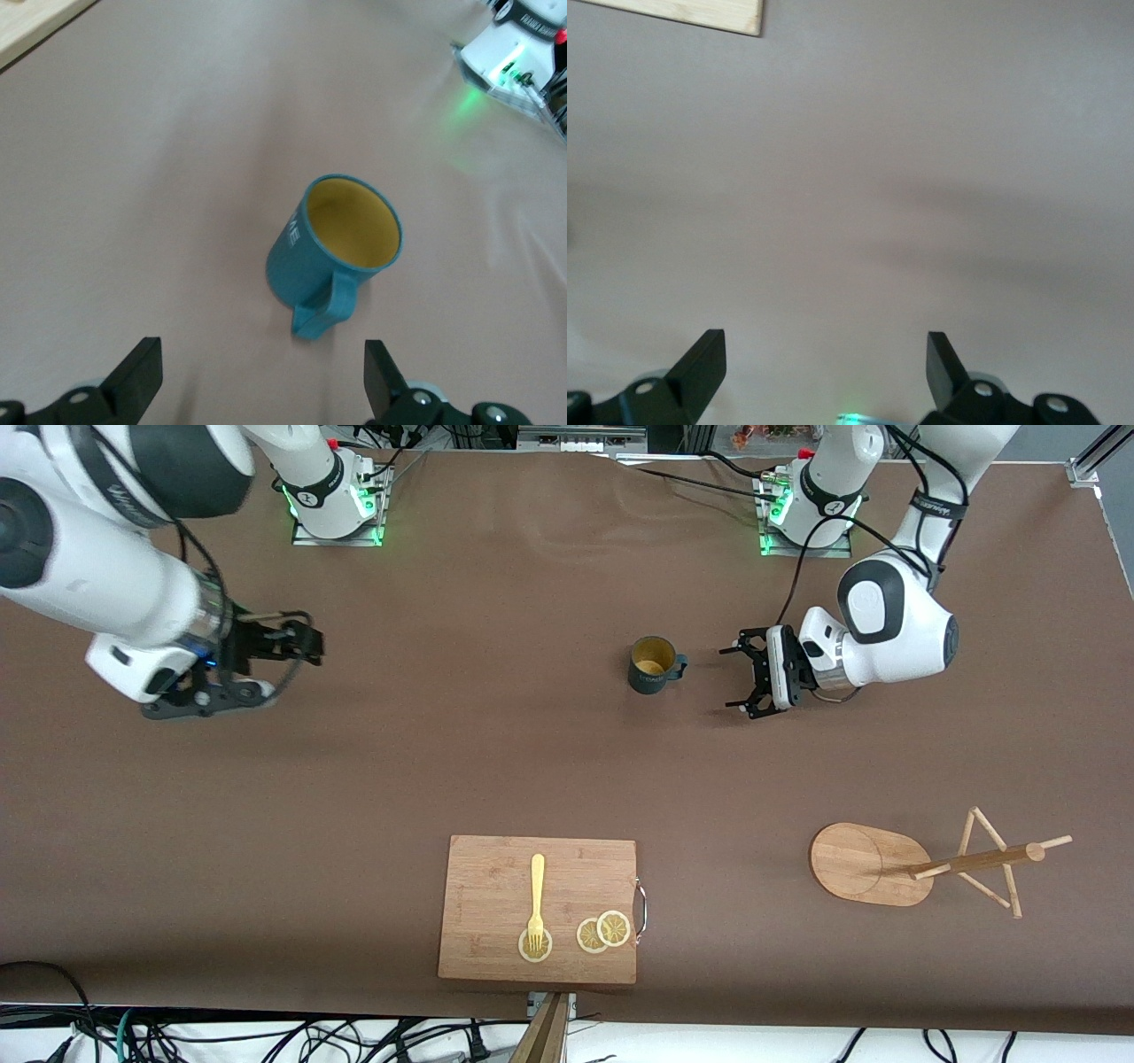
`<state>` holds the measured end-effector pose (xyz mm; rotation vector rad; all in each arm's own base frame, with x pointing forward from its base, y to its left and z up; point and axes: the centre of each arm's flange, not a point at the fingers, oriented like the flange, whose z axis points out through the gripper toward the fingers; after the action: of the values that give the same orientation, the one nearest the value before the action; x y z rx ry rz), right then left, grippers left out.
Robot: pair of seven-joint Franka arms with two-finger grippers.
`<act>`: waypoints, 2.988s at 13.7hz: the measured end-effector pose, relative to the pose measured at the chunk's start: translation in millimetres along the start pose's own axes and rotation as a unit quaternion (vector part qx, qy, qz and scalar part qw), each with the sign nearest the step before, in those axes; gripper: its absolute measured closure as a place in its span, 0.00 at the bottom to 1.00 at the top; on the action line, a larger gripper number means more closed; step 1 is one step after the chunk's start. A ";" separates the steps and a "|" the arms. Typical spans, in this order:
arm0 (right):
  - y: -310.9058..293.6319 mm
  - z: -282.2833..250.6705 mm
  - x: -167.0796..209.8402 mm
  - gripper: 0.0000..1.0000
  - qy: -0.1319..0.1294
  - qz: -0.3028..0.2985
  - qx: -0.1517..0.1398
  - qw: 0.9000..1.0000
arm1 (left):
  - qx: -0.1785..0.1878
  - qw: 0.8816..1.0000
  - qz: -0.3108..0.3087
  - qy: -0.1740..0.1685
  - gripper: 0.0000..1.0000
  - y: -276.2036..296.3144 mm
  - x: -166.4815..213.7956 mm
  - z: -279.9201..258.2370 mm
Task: Pass cup and hang on rack
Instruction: 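Grasp the teal mug body with the left gripper, then lift the mug with the left gripper and carry it toward the rack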
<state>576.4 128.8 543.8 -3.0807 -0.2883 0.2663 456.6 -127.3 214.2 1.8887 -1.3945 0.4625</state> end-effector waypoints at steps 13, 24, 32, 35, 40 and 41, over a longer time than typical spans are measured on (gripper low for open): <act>69.4 -42.1 -42.0 0.00 0.034 -0.003 -0.014 0.999 | 0.059 0.990 0.030 0.126 0.00 38.5 -82.3 88.3; 72.6 -30.6 -45.3 0.00 0.028 -0.006 -0.019 0.999 | 0.077 0.989 0.032 0.126 0.35 48.7 -72.3 117.0; 72.1 -34.3 -43.8 0.00 0.042 -0.007 -0.022 0.999 | 0.061 0.983 -0.106 0.140 0.79 31.8 -61.1 95.2; 72.6 -34.8 -43.4 0.00 0.044 -0.006 -0.022 0.999 | 0.023 0.972 -0.193 0.132 0.79 7.8 -28.9 29.8; 74.8 -34.3 -43.6 0.00 0.044 -0.004 -0.022 0.999 | -0.062 0.915 -0.354 0.185 0.79 -13.8 -46.3 -100.0; 74.9 -34.3 -43.6 0.00 0.044 -0.004 -0.022 0.999 | -0.079 0.899 -0.380 0.200 0.79 -13.0 -56.3 -114.7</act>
<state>553.7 46.4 581.0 -3.1223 -0.3079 0.1261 464.3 -3.9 249.2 1.8872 -0.3520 0.2989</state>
